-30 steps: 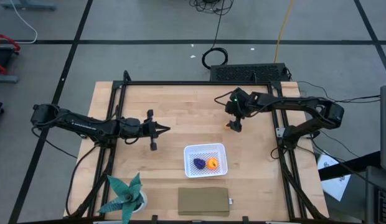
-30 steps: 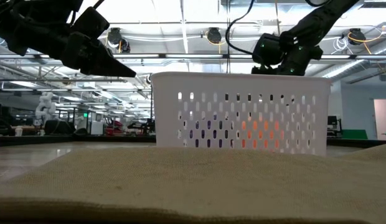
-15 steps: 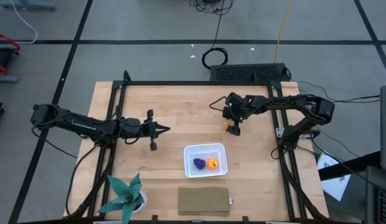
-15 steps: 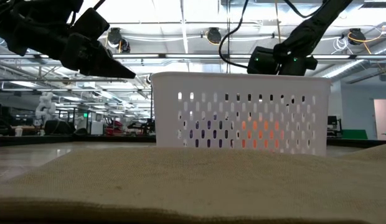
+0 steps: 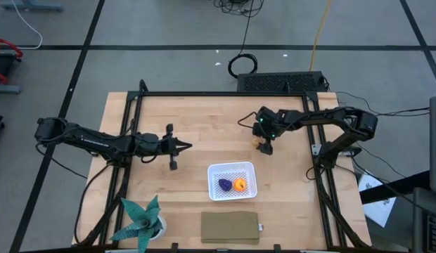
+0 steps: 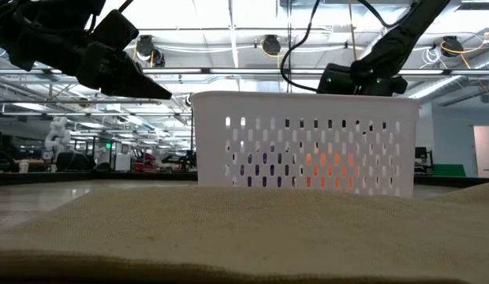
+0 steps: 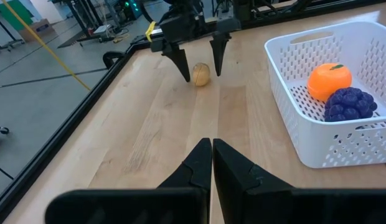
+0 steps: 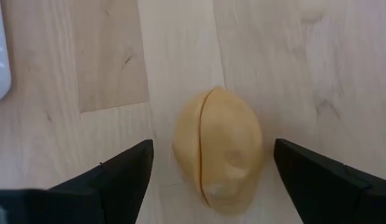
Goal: Pick and placing Produce into tupperware
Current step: Put the potato into the white basket
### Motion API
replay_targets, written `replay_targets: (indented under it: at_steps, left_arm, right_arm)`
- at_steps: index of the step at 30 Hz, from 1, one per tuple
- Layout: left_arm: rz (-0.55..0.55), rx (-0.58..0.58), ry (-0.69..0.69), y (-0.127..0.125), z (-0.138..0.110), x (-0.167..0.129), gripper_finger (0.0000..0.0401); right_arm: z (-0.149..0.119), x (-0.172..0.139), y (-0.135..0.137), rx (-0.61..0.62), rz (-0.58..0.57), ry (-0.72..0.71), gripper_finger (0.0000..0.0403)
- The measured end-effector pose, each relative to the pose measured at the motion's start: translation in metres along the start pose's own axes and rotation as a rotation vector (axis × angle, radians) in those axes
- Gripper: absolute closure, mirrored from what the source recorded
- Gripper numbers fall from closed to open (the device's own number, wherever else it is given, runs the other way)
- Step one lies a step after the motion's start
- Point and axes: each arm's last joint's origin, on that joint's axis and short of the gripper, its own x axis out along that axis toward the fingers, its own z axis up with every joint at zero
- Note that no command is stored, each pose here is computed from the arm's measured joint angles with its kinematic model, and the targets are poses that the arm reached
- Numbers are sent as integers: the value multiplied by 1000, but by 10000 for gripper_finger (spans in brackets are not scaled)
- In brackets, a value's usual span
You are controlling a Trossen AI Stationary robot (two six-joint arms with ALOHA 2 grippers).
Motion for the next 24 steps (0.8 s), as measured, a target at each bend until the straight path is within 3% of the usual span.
replay_targets:
  at_steps: [9,21,24]
  left_arm:
    - [0,-3,0,0,0,0,382]
    - [0,-3,0,0,0,0,382]
    - [0,-3,-1,0,0,0,382]
  right_arm:
    - [-2,2,0,-16,-4,-14,103]
    - [-1,4,8,-84,9,-10,226]
    - [0,4,8,-85,9,-12,240]
